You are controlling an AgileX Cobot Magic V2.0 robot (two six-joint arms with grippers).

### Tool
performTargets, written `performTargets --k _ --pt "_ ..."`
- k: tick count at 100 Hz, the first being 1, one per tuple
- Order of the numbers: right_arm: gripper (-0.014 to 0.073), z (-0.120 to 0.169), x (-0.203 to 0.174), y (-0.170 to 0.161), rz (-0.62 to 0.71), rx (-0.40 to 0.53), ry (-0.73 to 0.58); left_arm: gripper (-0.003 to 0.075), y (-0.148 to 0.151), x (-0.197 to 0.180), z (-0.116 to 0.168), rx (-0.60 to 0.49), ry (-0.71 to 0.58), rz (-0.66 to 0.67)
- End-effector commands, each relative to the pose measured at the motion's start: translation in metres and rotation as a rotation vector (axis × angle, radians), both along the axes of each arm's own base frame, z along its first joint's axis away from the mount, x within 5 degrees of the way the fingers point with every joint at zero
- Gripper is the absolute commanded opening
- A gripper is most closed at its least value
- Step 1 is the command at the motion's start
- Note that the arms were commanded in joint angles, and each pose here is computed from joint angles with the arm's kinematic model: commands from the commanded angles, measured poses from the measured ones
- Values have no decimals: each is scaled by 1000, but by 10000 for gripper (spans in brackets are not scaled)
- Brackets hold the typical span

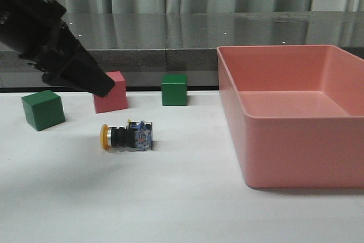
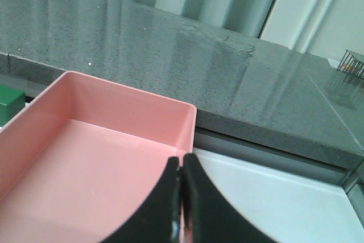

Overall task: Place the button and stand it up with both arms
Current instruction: 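Lower the left gripper over the button and grasp its yellow cap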

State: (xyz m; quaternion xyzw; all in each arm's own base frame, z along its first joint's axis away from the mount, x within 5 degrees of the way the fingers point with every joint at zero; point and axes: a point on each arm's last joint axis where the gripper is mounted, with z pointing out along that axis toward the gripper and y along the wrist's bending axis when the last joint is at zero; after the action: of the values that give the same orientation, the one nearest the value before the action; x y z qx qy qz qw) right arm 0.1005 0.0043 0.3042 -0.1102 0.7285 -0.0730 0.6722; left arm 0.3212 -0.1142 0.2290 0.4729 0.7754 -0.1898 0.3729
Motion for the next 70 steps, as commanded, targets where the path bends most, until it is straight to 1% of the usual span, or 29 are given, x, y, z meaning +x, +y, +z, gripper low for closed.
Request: performTargets --k 1,7,16,40,47,54,64,70 --pt "-109 15 -1 0 -2 4 -100 599 5 4 23 -122 -86 -52" --pt "-109 15 -1 0 -2 4 -100 599 12 8 20 -137 -82 -40" --pt "-109 15 -1 0 -2 4 -100 599 21 15 13 -145 -65 12" --pt "-109 15 -1 0 -2 4 -100 599 21 20 0 -146 -33 17" --pt "-109 15 -1 0 -2 4 -100 599 20 21 -4 -125 -60 -17" --pt "-109 15 -1 0 -2 4 -100 599 19 22 -10 -111 -91 -78" --pt "-109 15 -1 0 -2 4 -100 599 12 21 -18 -157 -124 -193" --pt "-109 15 -1 0 -2 4 -100 599 10 23 -24 -189 -134 -216"
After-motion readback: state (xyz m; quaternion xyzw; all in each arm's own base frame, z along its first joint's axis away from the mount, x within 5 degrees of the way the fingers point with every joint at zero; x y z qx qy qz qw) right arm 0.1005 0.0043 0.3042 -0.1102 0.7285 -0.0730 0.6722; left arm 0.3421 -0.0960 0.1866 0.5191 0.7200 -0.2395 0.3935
